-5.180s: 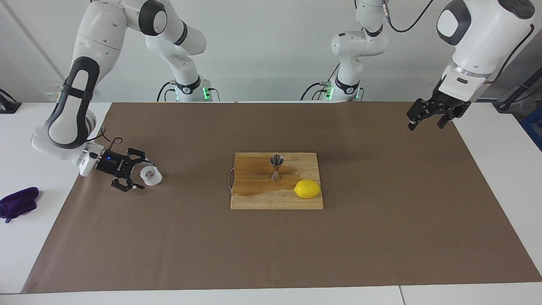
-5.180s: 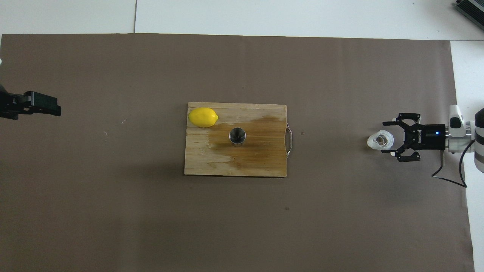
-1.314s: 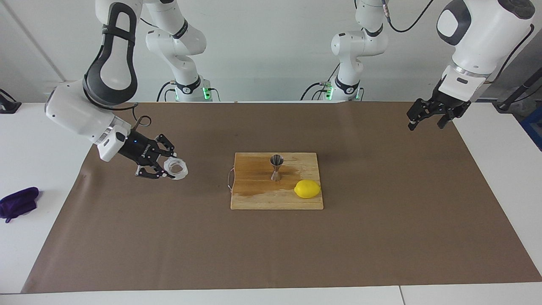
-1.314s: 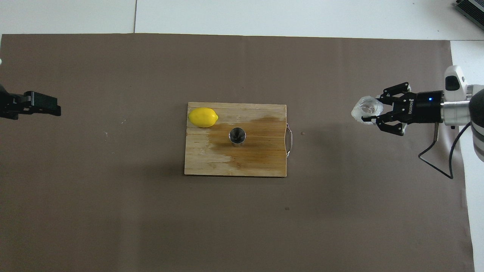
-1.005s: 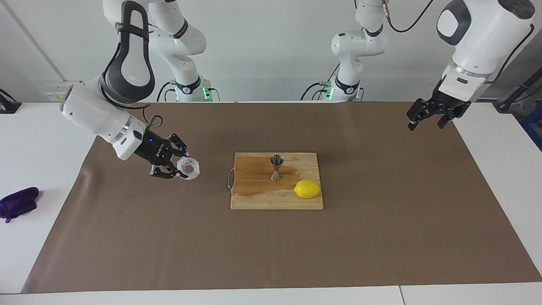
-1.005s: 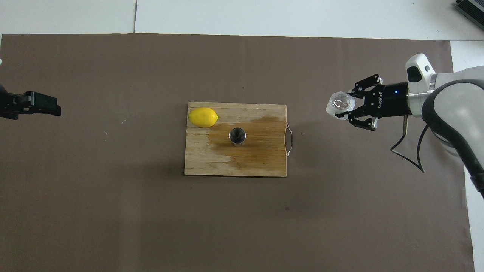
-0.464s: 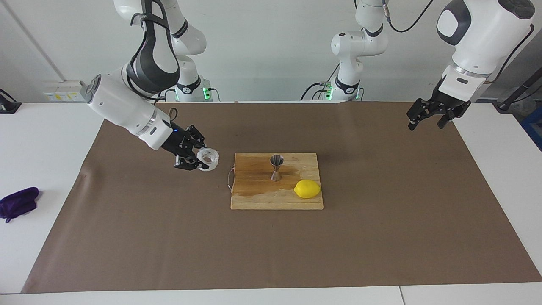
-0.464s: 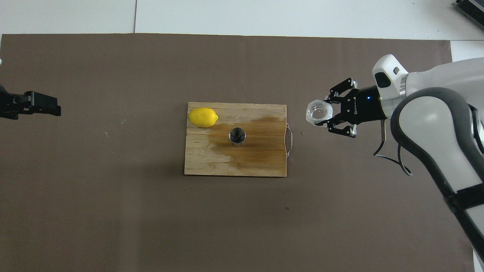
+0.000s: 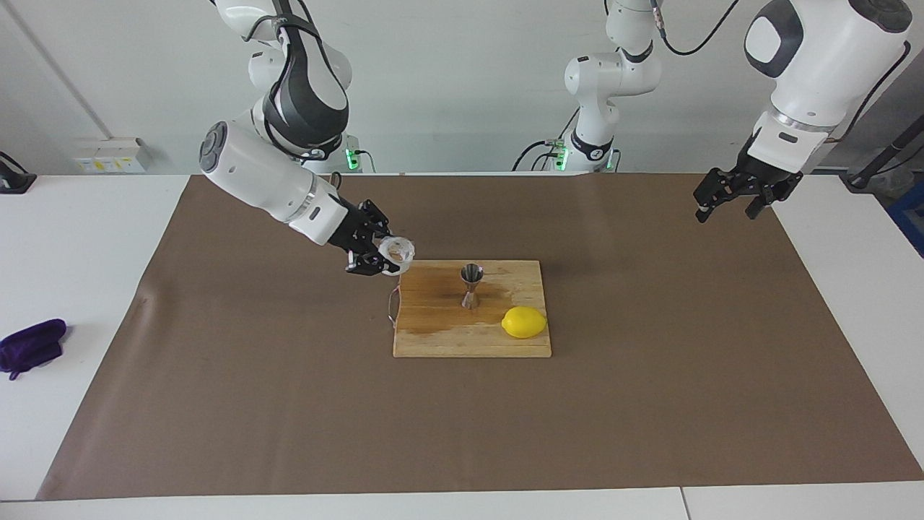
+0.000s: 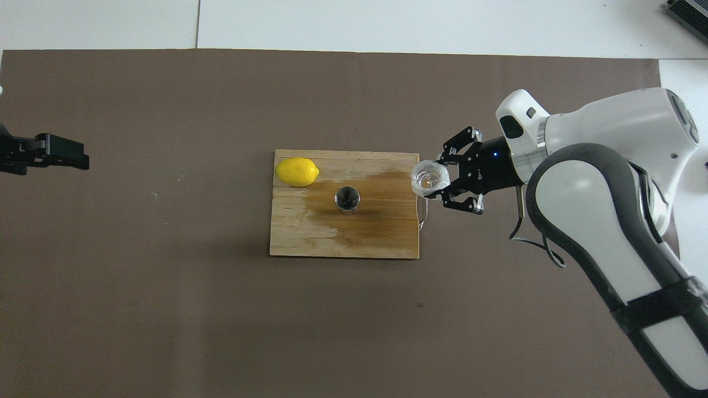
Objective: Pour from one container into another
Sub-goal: 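Lift the glass cup with the right gripper and carry it toward the metal cup, then tilt the glass cup over the metal cup with the right gripper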
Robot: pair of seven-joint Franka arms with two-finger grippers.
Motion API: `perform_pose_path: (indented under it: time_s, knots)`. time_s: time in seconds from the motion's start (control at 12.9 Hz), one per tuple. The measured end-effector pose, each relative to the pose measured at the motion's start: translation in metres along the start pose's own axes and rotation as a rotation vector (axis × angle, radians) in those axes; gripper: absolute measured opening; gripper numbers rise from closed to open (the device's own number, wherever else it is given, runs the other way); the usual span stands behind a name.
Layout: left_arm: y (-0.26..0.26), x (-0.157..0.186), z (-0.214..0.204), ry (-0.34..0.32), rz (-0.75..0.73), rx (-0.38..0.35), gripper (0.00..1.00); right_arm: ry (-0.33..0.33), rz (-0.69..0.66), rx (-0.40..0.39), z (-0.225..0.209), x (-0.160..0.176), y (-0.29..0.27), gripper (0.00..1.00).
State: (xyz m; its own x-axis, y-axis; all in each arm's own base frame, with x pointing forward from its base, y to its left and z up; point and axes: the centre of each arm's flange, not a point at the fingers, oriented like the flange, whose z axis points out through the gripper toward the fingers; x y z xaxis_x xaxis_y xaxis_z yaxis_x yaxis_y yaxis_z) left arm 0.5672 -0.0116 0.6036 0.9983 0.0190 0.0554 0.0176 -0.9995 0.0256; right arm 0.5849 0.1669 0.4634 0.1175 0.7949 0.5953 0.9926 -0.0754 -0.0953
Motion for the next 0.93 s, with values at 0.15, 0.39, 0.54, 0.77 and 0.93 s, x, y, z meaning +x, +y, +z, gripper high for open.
perform_pose_path:
  time_s: [0.15, 0.39, 0.54, 0.77, 0.93]
  knots:
    - [0.000, 0.000, 0.000, 0.000, 0.000, 0.000, 1.00, -0.002, 0.010, 0.013, 0.007, 0.010, -0.005, 0.49]
    - [0.000, 0.000, 0.000, 0.000, 0.000, 0.000, 1.00, -0.060, 0.015, 0.034, 0.025, 0.033, -0.019, 0.49]
    - [0.000, 0.000, 0.000, 0.000, 0.000, 0.000, 1.00, -0.071, 0.007, 0.025, 0.033, 0.045, -0.025, 0.49]
    - [0.000, 0.000, 0.000, 0.000, 0.000, 0.000, 1.00, -0.073, -0.024, 0.007, 0.048, 0.058, -0.033, 0.49]
    - [0.000, 0.000, 0.000, 0.000, 0.000, 0.000, 1.00, -0.082, -0.029, 0.015, 0.055, 0.058, -0.039, 0.49]
